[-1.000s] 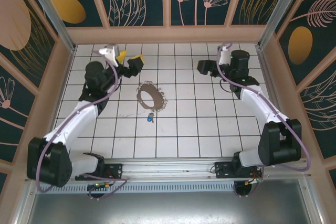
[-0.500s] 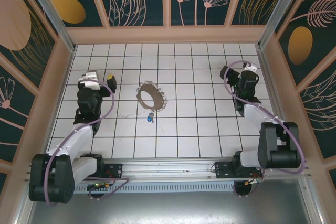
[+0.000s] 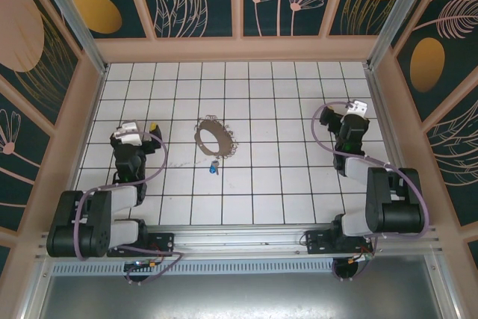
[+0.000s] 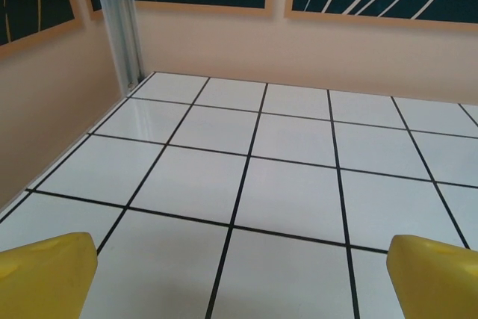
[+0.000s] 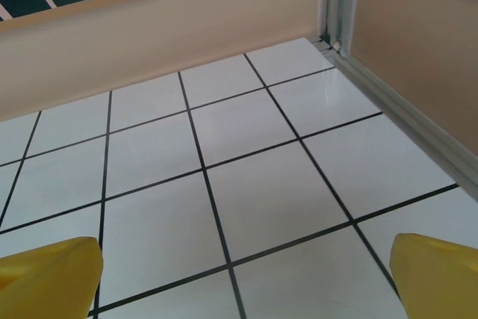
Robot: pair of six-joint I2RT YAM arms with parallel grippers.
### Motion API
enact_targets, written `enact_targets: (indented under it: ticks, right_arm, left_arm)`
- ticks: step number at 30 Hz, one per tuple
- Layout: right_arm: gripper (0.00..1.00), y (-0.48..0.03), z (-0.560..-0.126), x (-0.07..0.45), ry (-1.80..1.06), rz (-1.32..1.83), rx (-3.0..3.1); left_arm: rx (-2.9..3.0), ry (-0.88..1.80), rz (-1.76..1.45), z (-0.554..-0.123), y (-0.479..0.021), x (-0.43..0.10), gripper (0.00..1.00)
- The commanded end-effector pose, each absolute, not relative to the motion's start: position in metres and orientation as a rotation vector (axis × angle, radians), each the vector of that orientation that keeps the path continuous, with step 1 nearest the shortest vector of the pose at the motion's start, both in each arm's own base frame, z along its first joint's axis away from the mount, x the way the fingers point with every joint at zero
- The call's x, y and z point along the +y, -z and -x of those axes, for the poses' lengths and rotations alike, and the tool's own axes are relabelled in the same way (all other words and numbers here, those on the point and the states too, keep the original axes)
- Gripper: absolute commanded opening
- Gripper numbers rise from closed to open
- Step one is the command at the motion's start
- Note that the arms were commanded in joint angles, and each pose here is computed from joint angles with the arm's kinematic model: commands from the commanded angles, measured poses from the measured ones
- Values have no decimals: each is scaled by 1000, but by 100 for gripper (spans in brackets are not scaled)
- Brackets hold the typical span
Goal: Put the keys on the keyring
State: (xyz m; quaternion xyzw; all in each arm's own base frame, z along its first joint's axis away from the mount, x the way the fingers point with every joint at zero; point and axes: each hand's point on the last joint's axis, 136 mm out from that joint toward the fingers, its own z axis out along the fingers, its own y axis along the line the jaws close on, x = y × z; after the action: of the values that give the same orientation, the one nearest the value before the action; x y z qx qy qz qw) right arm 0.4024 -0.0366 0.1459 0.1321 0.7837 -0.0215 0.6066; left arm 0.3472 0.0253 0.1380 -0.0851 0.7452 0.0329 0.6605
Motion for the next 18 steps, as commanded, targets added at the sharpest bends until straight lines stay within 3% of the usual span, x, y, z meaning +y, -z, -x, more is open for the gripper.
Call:
enact_targets:
  ticks: [1, 14, 18]
  right_arm:
    - [99, -162, -405, -34, 52, -252, 1752]
    - [99, -135, -355, -13, -30, -141, 1619]
    - [99, -128, -369, 6, -84, -16, 1670]
  left_arm:
    - [1551, -65, 240, -346, -163, 32, 99]
    - [1608, -67, 218, -364, -140, 29, 99]
    - [1656, -55, 177, -377, -135, 23, 99]
